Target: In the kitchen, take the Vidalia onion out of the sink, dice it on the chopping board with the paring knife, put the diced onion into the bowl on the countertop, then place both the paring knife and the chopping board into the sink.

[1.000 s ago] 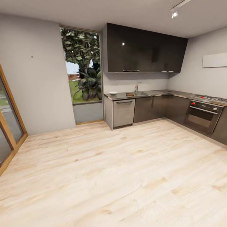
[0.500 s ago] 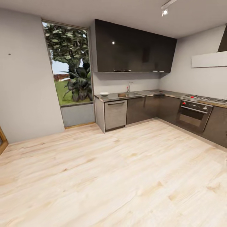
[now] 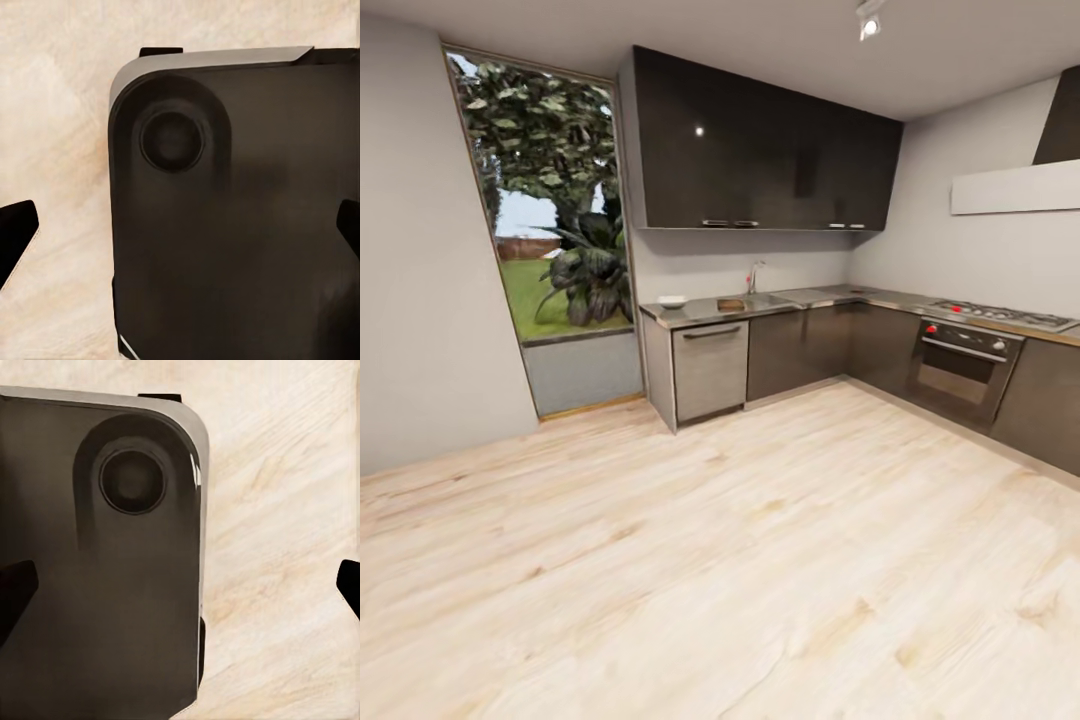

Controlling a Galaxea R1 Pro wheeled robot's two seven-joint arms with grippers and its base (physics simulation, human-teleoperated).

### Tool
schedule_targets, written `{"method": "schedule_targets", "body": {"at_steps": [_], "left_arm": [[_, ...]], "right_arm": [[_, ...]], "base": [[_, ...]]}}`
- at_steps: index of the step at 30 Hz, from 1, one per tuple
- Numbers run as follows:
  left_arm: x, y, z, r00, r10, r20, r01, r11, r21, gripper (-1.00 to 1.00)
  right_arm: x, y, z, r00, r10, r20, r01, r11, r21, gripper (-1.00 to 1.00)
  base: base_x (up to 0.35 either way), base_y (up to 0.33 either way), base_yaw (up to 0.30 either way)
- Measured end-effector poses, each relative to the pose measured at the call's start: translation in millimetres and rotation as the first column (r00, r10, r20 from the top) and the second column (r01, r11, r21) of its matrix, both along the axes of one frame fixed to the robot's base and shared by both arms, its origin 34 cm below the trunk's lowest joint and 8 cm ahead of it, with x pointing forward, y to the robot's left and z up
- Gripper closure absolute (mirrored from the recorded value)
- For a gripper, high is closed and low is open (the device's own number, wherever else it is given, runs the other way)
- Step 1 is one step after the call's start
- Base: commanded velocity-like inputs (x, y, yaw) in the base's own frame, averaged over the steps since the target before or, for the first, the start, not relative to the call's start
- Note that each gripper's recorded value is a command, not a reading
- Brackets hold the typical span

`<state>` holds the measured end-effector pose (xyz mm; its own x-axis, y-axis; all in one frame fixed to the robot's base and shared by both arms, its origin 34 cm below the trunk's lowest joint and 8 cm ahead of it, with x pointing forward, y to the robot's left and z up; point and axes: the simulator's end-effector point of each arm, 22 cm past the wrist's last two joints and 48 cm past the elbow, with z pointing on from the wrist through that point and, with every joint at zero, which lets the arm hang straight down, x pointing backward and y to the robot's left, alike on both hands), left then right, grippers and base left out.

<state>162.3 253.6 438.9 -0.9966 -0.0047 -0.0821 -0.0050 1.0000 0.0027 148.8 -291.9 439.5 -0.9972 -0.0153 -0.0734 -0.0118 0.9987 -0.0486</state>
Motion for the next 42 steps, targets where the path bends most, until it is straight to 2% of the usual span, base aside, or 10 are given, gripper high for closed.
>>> {"method": "schedule_targets", "body": {"at_steps": [16, 42], "left_arm": [[-0.3, -0.7, 0.0, 1.0, 0.001, 0.0, -0.001, 1.0, -0.001, -1.0], [-0.3, -1.2, 0.0, 1.0, 0.0, 0.0, 0.0, 1.0, -0.002, -1.0]], "right_arm": [[0.0, 0.3, 0.0, 1.0, 0.0, 0.0, 0.0, 1.0, 0.0, -1.0], [0.0, 0.3, 0.0, 1.0, 0.0, 0.0, 0.0, 1.0, 0.0, -1.0]], "base": [[0.339, -0.016, 0.0], [0.339, -0.114, 0.0]]}}
